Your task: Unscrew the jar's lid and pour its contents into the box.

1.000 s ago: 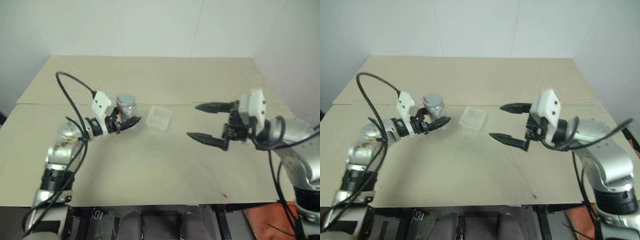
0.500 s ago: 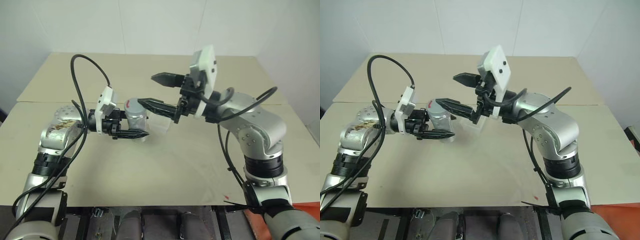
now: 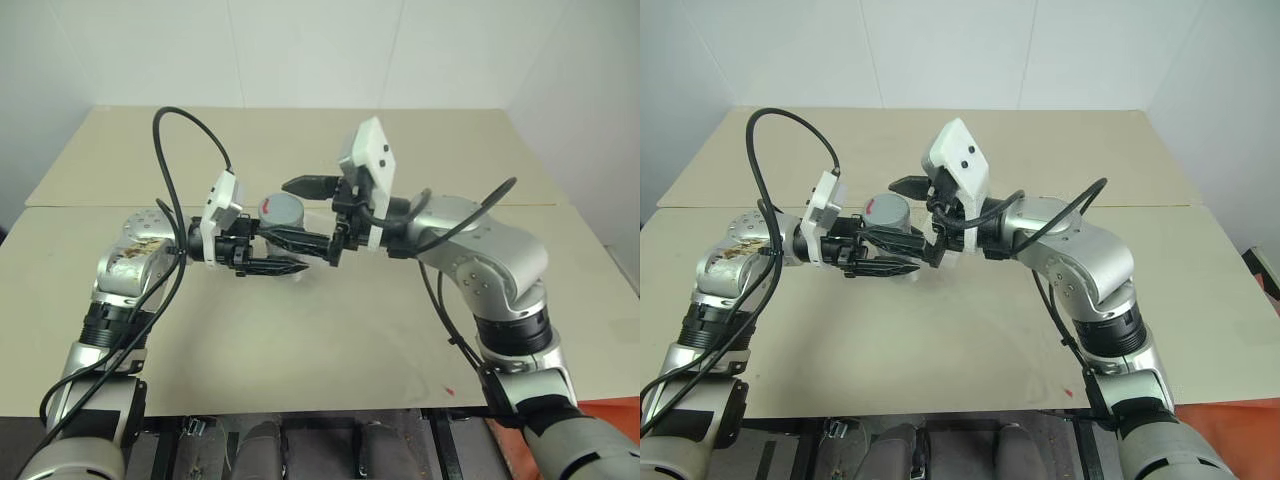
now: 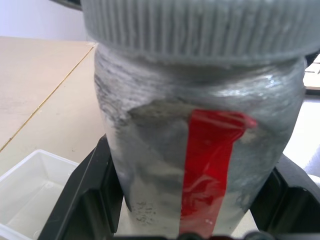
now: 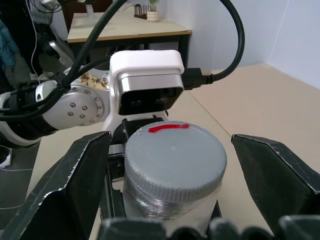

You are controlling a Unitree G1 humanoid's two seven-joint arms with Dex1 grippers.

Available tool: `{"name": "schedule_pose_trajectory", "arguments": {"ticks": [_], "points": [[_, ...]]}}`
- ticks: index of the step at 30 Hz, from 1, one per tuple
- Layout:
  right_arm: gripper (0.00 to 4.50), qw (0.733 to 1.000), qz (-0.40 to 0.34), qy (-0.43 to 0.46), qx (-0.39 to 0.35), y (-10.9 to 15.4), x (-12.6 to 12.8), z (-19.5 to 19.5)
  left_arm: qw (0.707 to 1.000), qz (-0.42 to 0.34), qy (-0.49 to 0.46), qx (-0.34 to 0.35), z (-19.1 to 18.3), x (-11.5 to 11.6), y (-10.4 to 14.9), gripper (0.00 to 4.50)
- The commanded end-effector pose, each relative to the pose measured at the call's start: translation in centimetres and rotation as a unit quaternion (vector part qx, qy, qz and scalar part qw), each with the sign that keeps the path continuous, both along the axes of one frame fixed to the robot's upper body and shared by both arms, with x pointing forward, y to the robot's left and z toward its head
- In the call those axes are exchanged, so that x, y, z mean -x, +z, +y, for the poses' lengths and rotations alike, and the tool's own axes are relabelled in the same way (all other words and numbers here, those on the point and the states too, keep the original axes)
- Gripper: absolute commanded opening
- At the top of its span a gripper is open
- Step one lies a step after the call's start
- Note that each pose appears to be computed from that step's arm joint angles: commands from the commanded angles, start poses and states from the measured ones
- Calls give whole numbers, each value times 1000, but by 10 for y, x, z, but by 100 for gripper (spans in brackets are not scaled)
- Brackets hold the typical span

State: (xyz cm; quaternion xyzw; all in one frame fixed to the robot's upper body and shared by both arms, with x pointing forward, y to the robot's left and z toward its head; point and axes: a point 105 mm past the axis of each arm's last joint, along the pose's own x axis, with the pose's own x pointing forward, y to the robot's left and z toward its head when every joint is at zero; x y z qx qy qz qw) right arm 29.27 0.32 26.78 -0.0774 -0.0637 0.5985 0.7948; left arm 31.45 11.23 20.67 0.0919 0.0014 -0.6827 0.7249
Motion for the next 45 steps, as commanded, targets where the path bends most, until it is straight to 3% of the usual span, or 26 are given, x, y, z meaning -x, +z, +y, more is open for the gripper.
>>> {"name": "schedule_pose_trajectory", "arguments": {"ticks": [1,4,5,9,16,22,28,36,41,45], "points": [[385,1000,-20,6,-5,12,3,2,999,-37,-9,-1,-2,3,13,286],[288,1000,-17,11,-7,11,3,1,999,-40,-10,-2,-2,4,13,286],[281,1000,-15,13,-6,11,3,1,999,-40,-11,-3,-2,5,12,286],[281,999,-14,31,-4,10,5,1,998,-54,-11,-1,-2,6,14,286],[281,989,-7,146,16,1,23,-10,995,-77,-56,41,-3,21,23,286],[281,963,1,268,27,2,30,-21,989,-72,-119,39,-9,39,26,286],[281,918,13,395,38,2,37,-22,984,-70,-164,33,-14,52,29,286],[281,908,8,417,35,0,26,-10,982,-61,-176,24,-12,58,27,286],[435,923,-3,385,16,4,18,-10,986,-54,-159,20,-7,55,24,286],[443,950,-32,309,-11,11,8,-17,992,-48,-117,20,4,47,21,286]]}}
